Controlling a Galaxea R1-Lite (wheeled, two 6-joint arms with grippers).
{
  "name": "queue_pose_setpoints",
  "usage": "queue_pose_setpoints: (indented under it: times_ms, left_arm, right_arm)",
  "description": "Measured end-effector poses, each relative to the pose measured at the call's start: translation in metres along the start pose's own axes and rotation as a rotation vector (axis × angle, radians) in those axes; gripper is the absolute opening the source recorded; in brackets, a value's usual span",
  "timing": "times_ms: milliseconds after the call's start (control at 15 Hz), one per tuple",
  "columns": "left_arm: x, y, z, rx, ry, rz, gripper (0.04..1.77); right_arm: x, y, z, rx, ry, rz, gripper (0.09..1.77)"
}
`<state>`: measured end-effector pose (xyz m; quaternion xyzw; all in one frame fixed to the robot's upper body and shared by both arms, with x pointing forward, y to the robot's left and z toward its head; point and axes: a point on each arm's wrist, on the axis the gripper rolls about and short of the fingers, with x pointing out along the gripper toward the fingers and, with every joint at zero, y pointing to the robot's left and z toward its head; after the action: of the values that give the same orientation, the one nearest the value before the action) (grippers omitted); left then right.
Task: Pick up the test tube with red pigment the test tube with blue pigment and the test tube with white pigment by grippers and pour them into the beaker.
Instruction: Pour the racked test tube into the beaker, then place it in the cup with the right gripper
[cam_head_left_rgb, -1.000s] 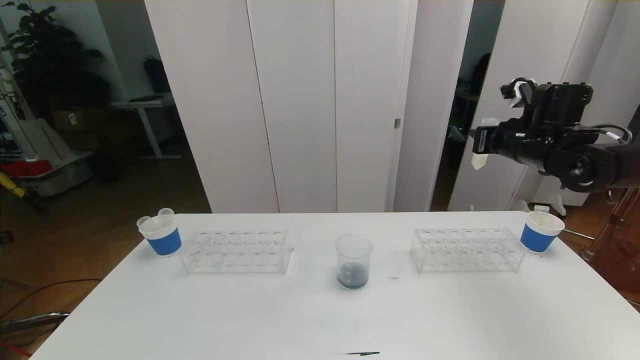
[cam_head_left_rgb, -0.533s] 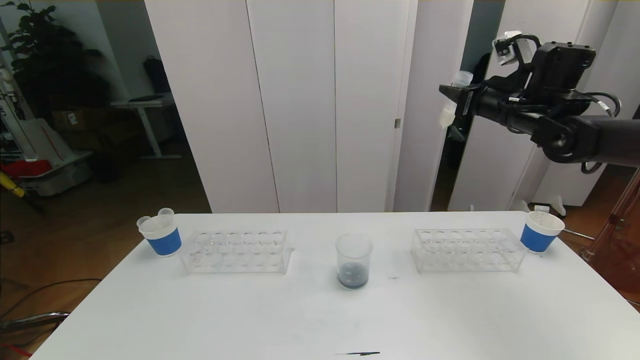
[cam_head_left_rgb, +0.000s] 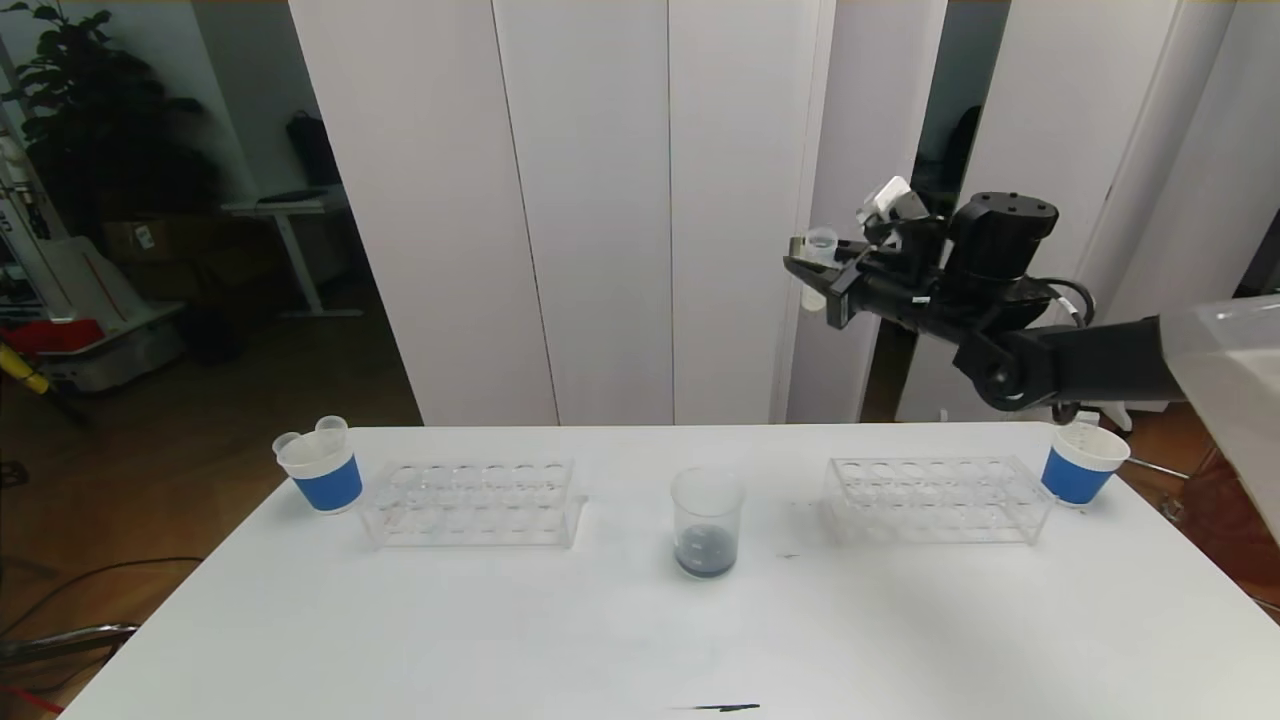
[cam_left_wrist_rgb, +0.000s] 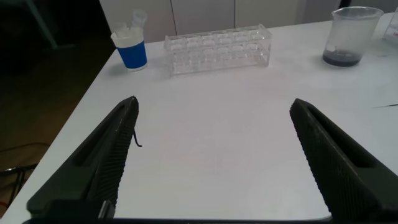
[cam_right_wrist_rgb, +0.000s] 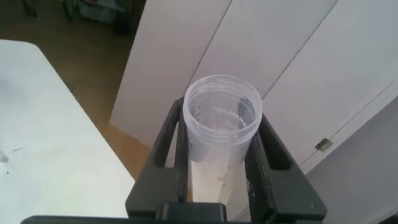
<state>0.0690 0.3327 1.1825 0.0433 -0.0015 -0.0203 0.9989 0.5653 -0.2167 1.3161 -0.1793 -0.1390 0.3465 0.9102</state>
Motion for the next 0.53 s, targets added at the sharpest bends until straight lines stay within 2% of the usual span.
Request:
queue_pose_setpoints:
  times_ms: [267, 533]
  left_arm:
    - [0.0, 0.0, 0.0, 0.0, 0.0, 0.0, 1.74]
    - [0.0, 0.0, 0.0, 0.0, 0.0, 0.0, 1.74]
  right_arm:
    - [0.013, 0.027, -0.012, -0.105, -0.067, 0.166, 0.59]
    - [0.02, 0.048, -0.012, -0.252, -0.208, 0.295, 0.59]
